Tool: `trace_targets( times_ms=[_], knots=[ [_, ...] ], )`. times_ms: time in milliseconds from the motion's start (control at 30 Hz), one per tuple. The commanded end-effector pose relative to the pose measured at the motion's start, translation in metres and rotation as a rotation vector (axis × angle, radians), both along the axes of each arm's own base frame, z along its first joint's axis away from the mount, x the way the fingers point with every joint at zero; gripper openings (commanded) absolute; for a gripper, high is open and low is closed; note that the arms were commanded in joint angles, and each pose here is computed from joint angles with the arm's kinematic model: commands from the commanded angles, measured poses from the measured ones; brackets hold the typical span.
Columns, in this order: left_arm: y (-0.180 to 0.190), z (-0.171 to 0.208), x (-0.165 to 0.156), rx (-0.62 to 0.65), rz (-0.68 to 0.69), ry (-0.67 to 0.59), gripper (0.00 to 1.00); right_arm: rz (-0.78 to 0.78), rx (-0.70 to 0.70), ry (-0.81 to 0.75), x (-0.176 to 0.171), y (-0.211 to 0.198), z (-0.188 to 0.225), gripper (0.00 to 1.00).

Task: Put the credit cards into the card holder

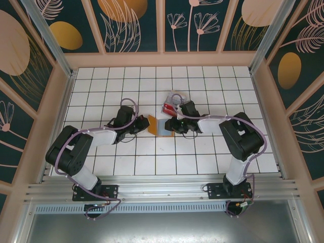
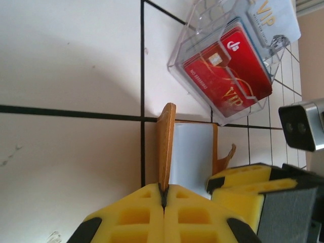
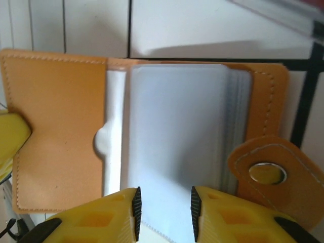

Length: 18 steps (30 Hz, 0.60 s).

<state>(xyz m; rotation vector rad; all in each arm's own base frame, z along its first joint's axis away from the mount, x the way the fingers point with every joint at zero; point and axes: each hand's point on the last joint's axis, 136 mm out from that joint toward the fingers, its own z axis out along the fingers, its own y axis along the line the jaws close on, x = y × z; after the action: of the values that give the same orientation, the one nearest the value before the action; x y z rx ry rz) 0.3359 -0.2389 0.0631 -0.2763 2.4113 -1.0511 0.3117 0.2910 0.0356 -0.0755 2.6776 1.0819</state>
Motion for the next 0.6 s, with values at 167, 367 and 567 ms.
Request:
trace_targets(
  times_ms=[167,367,567],
  knots=[
    [0.015,-0.013,-0.013,0.029,0.048,0.019,0.00,-0.033,-0.102,-0.023,0.015,-0.012,-0.016,0.34],
    [0.030,-0.033,-0.024,0.080,0.086,0.048,0.00,-0.040,-0.120,-0.041,0.018,-0.014,-0.012,0.34],
    [0.021,-0.041,-0.025,0.024,0.072,0.070,0.00,0.015,-0.131,-0.045,0.015,0.013,-0.012,0.35]
  ],
)
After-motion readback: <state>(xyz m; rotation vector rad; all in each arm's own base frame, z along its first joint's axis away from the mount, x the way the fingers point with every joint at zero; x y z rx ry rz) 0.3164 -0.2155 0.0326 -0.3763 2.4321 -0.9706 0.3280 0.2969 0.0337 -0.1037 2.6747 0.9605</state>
